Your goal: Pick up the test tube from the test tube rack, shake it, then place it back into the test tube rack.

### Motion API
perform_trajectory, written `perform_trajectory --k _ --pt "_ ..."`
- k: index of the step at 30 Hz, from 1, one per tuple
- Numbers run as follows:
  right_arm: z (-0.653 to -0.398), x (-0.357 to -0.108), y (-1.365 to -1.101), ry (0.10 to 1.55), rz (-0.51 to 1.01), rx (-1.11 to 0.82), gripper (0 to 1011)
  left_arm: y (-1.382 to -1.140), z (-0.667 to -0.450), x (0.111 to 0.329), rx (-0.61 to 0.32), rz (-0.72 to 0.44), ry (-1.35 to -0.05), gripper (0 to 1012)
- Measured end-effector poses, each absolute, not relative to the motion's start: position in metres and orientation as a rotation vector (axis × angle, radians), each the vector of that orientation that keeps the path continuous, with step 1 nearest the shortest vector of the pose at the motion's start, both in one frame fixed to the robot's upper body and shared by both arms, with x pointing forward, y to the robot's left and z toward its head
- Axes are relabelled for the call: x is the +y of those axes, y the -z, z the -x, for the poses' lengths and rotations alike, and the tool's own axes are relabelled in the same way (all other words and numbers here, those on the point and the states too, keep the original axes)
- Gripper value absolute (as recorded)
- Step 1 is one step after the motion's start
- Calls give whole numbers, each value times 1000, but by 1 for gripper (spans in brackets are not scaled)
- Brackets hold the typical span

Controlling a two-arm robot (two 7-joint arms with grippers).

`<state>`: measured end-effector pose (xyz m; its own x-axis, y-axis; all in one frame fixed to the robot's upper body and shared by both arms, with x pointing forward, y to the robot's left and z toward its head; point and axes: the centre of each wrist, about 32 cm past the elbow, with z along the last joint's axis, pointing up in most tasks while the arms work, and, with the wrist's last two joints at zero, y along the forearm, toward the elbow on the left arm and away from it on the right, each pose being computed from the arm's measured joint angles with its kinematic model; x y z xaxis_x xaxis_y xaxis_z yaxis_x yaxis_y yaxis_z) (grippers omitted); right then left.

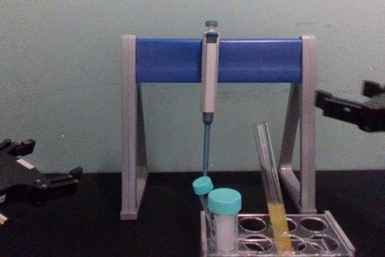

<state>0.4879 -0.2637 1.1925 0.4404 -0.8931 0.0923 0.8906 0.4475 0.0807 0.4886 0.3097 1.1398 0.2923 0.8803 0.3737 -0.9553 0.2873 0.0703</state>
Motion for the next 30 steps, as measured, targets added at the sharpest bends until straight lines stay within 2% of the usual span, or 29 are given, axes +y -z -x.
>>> perform_trajectory --k 5,14,30 --pt "-485 -264 -1179 1229 67 -75 1000 -1140 -489 310 -285 -304 -1248 1001" --pt "-480 -266 -1152 1294 189 53 1000 -1140 -489 310 -285 -304 -1248 1001" --pt "-480 -266 -1152 1288 186 53 1000 -1140 -489 310 -285 -304 -1248 1001"
